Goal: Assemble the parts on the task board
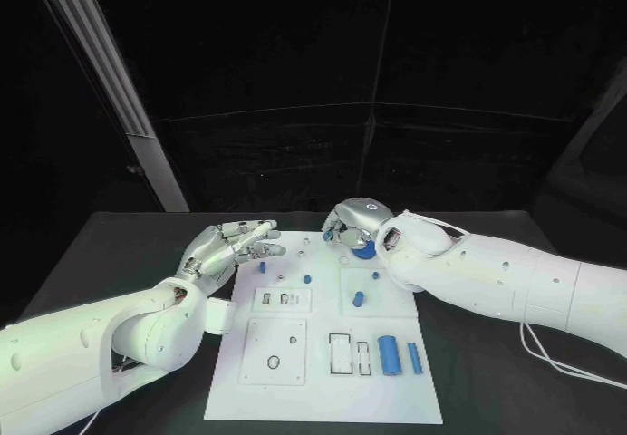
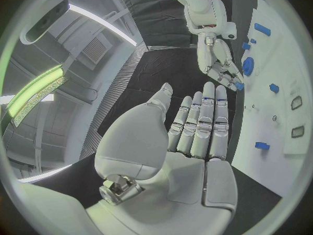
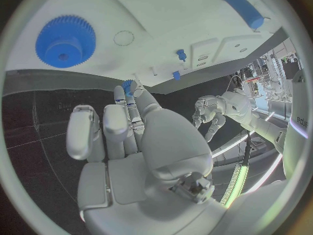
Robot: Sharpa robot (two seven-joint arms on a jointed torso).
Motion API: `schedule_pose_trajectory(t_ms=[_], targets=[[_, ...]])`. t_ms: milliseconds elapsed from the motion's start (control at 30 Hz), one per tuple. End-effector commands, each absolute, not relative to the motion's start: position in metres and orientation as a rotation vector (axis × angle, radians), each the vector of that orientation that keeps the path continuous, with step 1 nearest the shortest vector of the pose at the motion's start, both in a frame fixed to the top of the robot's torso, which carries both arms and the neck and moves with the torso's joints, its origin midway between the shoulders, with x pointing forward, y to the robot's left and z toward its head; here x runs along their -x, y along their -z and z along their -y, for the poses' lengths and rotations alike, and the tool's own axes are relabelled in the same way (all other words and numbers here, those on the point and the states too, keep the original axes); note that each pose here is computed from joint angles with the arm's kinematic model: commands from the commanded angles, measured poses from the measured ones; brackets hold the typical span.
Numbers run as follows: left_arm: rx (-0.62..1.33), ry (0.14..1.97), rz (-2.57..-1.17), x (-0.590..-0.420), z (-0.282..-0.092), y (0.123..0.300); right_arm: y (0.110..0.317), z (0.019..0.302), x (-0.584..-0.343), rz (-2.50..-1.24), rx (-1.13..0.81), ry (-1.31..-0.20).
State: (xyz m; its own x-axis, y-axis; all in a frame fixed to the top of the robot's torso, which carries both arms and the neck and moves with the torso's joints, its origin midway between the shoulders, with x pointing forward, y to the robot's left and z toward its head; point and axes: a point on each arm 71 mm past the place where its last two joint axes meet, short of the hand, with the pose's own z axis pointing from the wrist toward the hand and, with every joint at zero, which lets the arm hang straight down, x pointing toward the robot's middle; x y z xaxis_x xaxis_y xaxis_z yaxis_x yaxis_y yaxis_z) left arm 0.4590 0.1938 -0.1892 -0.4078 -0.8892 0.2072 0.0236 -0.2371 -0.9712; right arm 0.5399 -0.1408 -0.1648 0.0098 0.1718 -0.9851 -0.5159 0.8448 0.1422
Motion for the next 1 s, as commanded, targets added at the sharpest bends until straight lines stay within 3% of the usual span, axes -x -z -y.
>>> schedule_pose_trajectory(t_ms=[33,567,1000], targets=[[1.095,1.748,-1.332,-0.459,-0.192,0.188,0.161,0.135,-0.544,-1.438,0.267,-0.559],[1.094,1.752,-1.333,-0.46,-0.191,0.188,0.165,0.108,-0.552,-1.46,0.283,-0.57],[1.092,1.754,-1.334,-0.46,-0.191,0.187,0.17,0.101,-0.555,-1.521,0.3,-0.544]])
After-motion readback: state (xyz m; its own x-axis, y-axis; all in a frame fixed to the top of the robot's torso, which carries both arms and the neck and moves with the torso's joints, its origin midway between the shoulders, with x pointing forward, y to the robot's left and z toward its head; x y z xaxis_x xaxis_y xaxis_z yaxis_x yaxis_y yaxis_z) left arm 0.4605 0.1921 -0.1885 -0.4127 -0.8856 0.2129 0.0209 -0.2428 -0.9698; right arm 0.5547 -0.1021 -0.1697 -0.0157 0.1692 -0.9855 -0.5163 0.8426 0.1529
